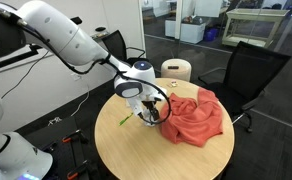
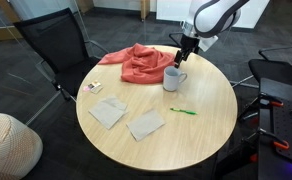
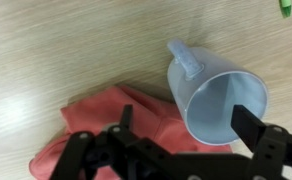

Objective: Move the white mug to the right

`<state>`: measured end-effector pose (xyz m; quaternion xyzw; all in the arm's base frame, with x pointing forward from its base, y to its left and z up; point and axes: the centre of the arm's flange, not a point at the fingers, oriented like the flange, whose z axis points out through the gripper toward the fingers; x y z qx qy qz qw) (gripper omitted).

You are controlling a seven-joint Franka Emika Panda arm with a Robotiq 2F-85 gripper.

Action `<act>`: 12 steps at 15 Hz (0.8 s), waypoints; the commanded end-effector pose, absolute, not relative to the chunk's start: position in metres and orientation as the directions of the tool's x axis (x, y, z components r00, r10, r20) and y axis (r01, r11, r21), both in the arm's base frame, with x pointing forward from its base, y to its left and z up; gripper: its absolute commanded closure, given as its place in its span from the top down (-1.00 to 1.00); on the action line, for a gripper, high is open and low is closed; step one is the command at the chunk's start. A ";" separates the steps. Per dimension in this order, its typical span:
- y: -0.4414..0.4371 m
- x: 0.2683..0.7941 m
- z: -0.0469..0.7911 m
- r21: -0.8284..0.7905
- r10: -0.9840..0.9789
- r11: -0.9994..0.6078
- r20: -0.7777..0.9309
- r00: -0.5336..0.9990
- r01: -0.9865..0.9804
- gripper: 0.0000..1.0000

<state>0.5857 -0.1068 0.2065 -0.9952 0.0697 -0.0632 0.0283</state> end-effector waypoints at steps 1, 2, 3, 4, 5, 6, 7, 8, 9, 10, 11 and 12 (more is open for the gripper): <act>-0.108 0.595 0.196 -0.053 -0.142 -0.989 0.132 0.981 -0.136 1.00; -0.108 0.596 0.193 -0.049 -0.143 -0.989 0.128 0.981 -0.137 1.00; -0.108 0.597 0.189 -0.045 -0.141 -0.990 0.123 0.982 -0.137 1.00; -0.107 0.598 0.186 -0.041 -0.139 -0.990 0.118 0.983 -0.135 1.00; -0.107 0.598 0.183 -0.037 -0.134 -0.991 0.114 0.984 -0.131 1.00; -0.107 0.600 0.180 -0.033 -0.132 -0.991 0.111 0.985 -0.129 1.00; -0.106 0.601 0.177 -0.028 -0.130 -0.991 0.108 0.986 -0.127 1.00; -0.106 0.602 0.175 -0.025 -0.128 -0.992 0.105 0.986 -0.126 1.00; -0.106 0.604 0.172 -0.023 -0.127 -0.992 0.102 0.987 -0.125 1.00; -0.106 0.605 0.170 -0.018 -0.126 -0.992 0.101 0.987 -0.124 1.00; -0.105 0.607 0.168 -0.015 -0.130 -0.991 0.099 0.987 -0.129 1.00; -0.105 0.608 0.166 -0.012 -0.130 -0.992 0.097 0.987 -0.129 1.00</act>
